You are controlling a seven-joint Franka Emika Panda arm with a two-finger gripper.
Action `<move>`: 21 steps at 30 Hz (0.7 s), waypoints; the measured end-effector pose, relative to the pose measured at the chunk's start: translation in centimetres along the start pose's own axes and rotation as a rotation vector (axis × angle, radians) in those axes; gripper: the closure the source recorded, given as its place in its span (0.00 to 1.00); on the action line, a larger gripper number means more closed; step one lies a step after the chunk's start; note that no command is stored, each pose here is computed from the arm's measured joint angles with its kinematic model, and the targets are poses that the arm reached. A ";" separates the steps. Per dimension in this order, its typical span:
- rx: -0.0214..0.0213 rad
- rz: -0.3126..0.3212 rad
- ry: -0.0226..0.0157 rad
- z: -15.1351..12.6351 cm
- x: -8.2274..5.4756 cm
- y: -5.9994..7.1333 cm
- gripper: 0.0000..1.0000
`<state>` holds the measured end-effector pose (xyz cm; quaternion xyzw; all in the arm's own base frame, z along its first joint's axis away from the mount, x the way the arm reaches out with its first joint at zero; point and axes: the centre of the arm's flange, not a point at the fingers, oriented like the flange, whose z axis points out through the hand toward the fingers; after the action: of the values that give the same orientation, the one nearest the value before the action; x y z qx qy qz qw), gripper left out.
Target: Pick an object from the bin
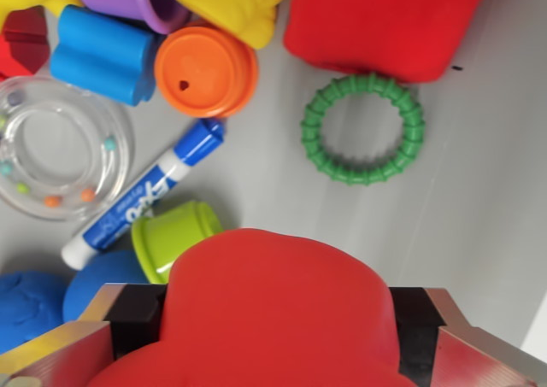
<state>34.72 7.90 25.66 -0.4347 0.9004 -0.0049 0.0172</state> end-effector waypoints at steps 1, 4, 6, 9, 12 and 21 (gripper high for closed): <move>-0.0002 0.000 0.0008 -0.5 0.0 0.0 1.00; -0.0011 0.000 0.0030 -1.7 0.1 0.1 1.00; -0.0024 0.000 0.0049 -2.6 0.1 0.1 1.00; -0.0030 0.000 0.0065 -3.7 0.2 0.2 1.00; -0.0050 0.000 0.0093 -4.9 0.2 0.2 1.00; -0.0093 0.000 0.0153 -8.1 0.3 0.3 1.00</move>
<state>33.99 7.80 33.78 -0.4345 0.9006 -0.0040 0.0083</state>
